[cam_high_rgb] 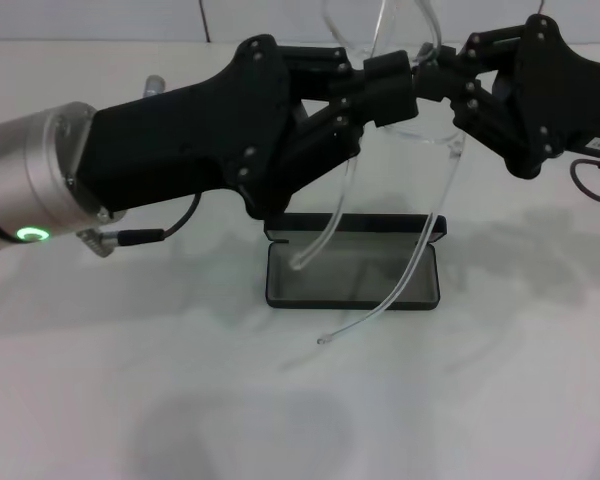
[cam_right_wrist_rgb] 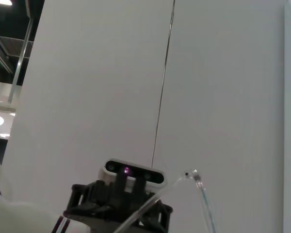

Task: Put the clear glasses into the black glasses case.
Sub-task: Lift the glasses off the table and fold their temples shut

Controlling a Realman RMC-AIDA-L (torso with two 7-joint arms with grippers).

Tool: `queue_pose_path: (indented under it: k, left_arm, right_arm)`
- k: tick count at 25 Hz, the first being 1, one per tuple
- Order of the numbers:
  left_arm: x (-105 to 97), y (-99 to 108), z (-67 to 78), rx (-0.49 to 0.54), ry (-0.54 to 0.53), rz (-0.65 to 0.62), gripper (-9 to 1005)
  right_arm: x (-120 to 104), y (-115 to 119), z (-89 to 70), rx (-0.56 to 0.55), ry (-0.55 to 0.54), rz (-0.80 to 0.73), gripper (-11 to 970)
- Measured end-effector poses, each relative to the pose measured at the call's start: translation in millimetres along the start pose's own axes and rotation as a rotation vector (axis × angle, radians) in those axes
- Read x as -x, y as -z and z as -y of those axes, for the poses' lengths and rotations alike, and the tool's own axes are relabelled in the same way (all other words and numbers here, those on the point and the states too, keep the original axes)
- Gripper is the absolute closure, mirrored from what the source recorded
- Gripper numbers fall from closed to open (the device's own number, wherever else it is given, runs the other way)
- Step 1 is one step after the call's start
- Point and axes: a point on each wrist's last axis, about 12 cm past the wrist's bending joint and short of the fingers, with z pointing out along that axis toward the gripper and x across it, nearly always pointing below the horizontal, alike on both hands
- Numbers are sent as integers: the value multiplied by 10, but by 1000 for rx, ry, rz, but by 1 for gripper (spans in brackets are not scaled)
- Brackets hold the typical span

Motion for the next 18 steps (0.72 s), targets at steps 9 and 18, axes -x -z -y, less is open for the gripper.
queue_pose_path:
  k: [9, 18]
  left_arm:
    - [-97, -27, -87, 17, 5, 7, 900]
    - [-132, 19, -79, 41, -10, 24, 900]
  right_arm:
    - [-12, -23, -11, 11, -7, 1, 892]
    - [-34, -71, -17, 18, -12, 15, 892]
